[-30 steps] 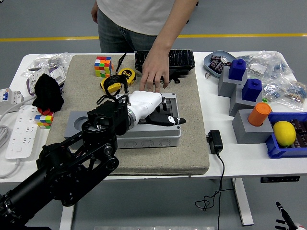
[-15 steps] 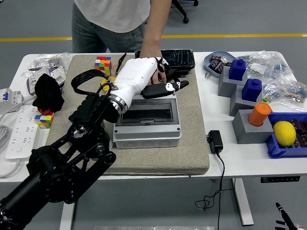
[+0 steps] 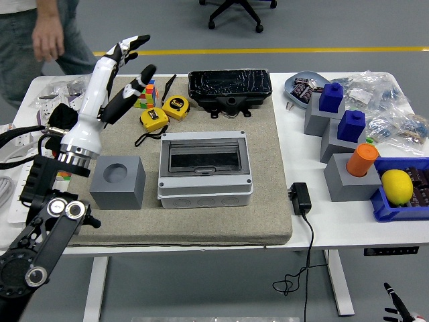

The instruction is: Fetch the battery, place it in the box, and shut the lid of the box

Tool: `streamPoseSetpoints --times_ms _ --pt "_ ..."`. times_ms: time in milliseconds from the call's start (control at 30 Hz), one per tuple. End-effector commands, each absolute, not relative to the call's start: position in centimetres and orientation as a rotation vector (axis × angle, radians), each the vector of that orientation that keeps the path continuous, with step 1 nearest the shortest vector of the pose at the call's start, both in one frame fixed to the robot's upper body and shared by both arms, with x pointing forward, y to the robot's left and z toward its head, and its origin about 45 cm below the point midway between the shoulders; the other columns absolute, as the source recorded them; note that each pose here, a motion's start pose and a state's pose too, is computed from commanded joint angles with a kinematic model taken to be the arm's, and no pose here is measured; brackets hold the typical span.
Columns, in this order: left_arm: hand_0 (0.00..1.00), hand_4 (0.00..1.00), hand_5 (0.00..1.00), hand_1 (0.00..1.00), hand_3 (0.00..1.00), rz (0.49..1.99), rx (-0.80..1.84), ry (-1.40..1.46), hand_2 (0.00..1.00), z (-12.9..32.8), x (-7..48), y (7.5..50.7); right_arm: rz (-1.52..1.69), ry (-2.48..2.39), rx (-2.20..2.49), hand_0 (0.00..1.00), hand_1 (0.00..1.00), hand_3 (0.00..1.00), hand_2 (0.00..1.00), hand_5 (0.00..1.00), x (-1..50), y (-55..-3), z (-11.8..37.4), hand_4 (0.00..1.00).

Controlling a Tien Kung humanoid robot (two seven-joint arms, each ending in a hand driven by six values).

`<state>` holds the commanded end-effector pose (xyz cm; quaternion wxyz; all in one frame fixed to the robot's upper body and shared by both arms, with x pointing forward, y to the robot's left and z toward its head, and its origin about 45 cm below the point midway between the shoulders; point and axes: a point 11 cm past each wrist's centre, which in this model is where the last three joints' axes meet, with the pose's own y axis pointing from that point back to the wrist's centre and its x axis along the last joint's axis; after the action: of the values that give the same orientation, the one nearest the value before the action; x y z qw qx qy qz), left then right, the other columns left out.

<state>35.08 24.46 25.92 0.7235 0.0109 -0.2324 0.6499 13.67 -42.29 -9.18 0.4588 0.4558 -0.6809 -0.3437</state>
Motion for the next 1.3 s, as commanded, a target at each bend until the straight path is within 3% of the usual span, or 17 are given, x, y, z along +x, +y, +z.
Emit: streamPoseSetpoints --times_ms 233,267,333,433,467,633,667,833,867,1033,1067,1233,1267,1300 --pt "0.895 0.998 0.998 0.975 0.881 1.525 0.022 -0.105 0.933 20.6 33.3 28.4 -0.836 -1.678 1.11 0.944 0.833 0.804 0.764 0.998 13.4 -42.5 -9.2 0.998" --pt "0.826 0.998 0.998 0.895 0.828 1.533 0.008 -0.063 0.858 20.3 33.2 28.6 -0.834 -1.677 1.108 0.953 0.837 0.811 0.776 0.998 13.3 -42.6 -9.2 0.998" --pt "0.826 0.998 0.998 0.895 0.828 1.547 -0.054 0.02 0.858 20.1 33.1 28.9 -0.825 -1.673 1.106 0.953 0.837 0.811 0.776 0.998 13.1 -42.7 -9.2 0.998" --pt "0.826 0.998 0.998 0.895 0.828 1.569 -0.097 0.006 0.858 20.6 33.0 29.2 -0.808 -1.664 1.106 0.953 0.837 0.811 0.776 0.998 12.9 -42.9 -9.2 0.998" --pt "0.762 0.998 0.998 0.819 0.775 1.579 -0.106 -0.004 0.785 20.7 33.0 29.3 -0.803 -1.657 1.108 0.954 0.836 0.809 0.776 0.998 12.7 -42.8 -9.2 0.998" --pt "0.762 0.998 0.998 0.819 0.775 1.613 -0.116 -0.017 0.785 20.5 32.6 30.0 -0.785 -1.609 1.117 0.954 0.836 0.809 0.776 0.998 11.5 -42.4 -9.7 0.998" --pt "0.725 0.998 0.979 0.743 0.73 1.616 -0.115 -0.018 0.71 20.4 32.5 30.0 -0.779 -1.592 1.118 0.941 0.818 0.793 0.768 0.96 11.2 -42.3 -9.8 0.998" --pt "0.725 0.998 0.979 0.743 0.73 1.609 -0.089 -0.019 0.71 20.1 32.4 29.7 -0.759 -1.537 1.127 0.941 0.818 0.793 0.768 0.96 10.5 -41.9 -10.1 0.998" --pt "0.703 0.998 0.88 0.719 0.717 1.606 -0.082 -0.019 0.687 20.0 32.4 29.6 -0.753 -1.527 1.127 0.908 0.78 0.748 0.737 0.706 10.4 -41.8 -10.2 0.998" --pt "0.703 0.998 0.88 0.719 0.717 1.594 -0.067 -0.017 0.687 19.9 32.5 29.0 -0.724 -1.498 1.107 0.908 0.78 0.748 0.737 0.706 10.0 -41.9 -10.2 0.998" --pt "0.696 0.998 0.878 0.713 0.714 1.593 -0.063 -0.018 0.685 19.9 32.5 29.0 -0.718 -1.495 1.102 0.672 0.564 0.441 0.547 0.572 10.0 -41.9 -10.2 0.998" --pt "0.696 0.998 0.878 0.713 0.714 1.588 -0.054 -0.022 0.685 20.1 32.6 28.8 -0.674 -1.505 1.069 0.672 0.564 0.441 0.547 0.572 10.2 -42.4 -9.9 0.998" --pt "0.693 0.998 0.879 0.708 0.712 1.588 -0.053 -0.024 0.681 20.1 32.6 28.8 -0.669 -1.502 1.068 0.419 0.343 0.259 0.322 0.426 10.2 -42.5 -9.9 0.725" --pt "0.693 0.998 0.879 0.708 0.712 1.589 -0.053 -0.025 0.681 20.1 32.7 28.8 -0.666 -1.5 1.067 0.419 0.343 0.259 0.322 0.426 10.3 -42.5 -9.9 0.725"
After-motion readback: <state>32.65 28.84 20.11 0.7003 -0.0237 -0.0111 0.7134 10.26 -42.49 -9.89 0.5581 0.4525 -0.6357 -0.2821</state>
